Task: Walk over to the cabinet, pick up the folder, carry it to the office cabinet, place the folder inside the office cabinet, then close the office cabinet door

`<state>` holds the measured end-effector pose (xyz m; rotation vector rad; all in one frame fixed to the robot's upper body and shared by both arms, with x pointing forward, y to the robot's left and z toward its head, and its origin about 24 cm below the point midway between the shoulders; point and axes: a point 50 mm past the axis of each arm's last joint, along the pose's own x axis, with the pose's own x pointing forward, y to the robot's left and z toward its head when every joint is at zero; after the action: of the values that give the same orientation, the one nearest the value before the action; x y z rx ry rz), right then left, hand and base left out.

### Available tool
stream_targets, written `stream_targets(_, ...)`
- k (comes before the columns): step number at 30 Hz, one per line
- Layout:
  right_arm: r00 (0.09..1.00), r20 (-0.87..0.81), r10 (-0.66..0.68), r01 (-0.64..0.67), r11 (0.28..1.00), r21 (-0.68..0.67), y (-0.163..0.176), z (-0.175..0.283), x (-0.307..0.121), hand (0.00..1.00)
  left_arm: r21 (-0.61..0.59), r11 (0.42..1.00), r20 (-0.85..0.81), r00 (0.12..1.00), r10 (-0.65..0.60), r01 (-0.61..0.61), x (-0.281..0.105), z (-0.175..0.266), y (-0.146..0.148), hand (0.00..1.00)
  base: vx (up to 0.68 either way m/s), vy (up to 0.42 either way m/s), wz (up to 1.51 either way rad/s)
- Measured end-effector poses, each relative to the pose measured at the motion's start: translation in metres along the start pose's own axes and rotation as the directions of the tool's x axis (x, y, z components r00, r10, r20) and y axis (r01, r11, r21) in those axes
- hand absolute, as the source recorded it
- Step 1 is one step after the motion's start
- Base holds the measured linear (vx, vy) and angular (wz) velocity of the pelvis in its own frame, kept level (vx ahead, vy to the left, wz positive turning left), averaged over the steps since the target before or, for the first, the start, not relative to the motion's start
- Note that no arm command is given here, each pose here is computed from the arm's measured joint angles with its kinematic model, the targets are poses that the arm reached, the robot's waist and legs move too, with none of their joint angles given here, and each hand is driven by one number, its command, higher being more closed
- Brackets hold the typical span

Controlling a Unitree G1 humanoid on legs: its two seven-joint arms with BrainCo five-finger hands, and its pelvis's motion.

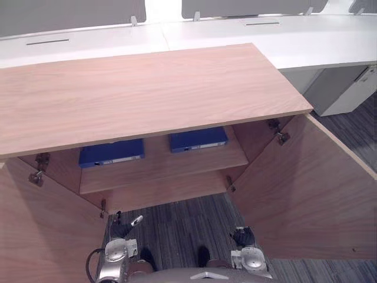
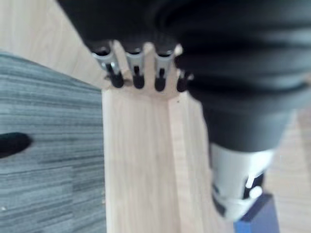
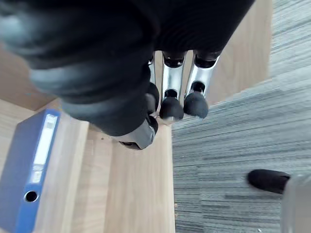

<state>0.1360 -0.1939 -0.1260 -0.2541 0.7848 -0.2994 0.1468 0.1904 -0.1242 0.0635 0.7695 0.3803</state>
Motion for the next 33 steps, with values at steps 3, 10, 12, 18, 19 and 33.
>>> stream_targets(3, 0.998, -0.058, -0.021, 0.023, 0.999, 0.029, -0.002, -0.010, -0.001, 0.00, 0.007, 1.000, -0.035, 0.999, 0.014, -0.014, 0.000, -0.008, 0.005, 0.00, -0.07, 0.038, -0.21)
stream_targets(10, 0.986, -0.157, -0.058, 0.078, 0.989, 0.127, -0.009, -0.029, -0.005, 0.00, 0.032, 0.999, -0.138, 0.990, 0.016, -0.011, -0.005, -0.033, 0.006, 0.00, -0.04, 0.058, -0.23)
stream_targets(12, 0.982, -0.171, -0.074, 0.099, 0.985, 0.142, -0.011, -0.032, -0.006, 0.00, 0.040, 0.999, -0.160, 0.987, 0.015, -0.009, -0.007, -0.038, 0.006, 0.00, 0.01, 0.012, -0.02)
stream_targets(18, 0.954, -0.266, -0.139, 0.214, 0.937, 0.278, -0.024, -0.047, -0.010, 0.00, 0.052, 0.999, -0.194, 0.981, 0.015, -0.005, -0.009, -0.046, 0.007, 0.00, 0.01, -0.002, -0.05)
stream_targets(19, 0.943, -0.288, -0.167, 0.258, 0.912, 0.317, -0.032, -0.050, -0.010, 0.00, 0.055, 0.999, -0.207, 0.978, 0.014, -0.002, -0.010, -0.048, 0.007, 0.00, 0.04, -0.008, -0.16)
stream_targets(33, 0.706, -0.329, -0.628, 0.633, 0.350, 0.691, -0.153, -0.030, -0.026, 0.00, 0.038, 0.999, -0.175, 0.984, 0.022, -0.016, -0.007, -0.040, 0.015, 0.00, 0.03, -0.012, -0.13)
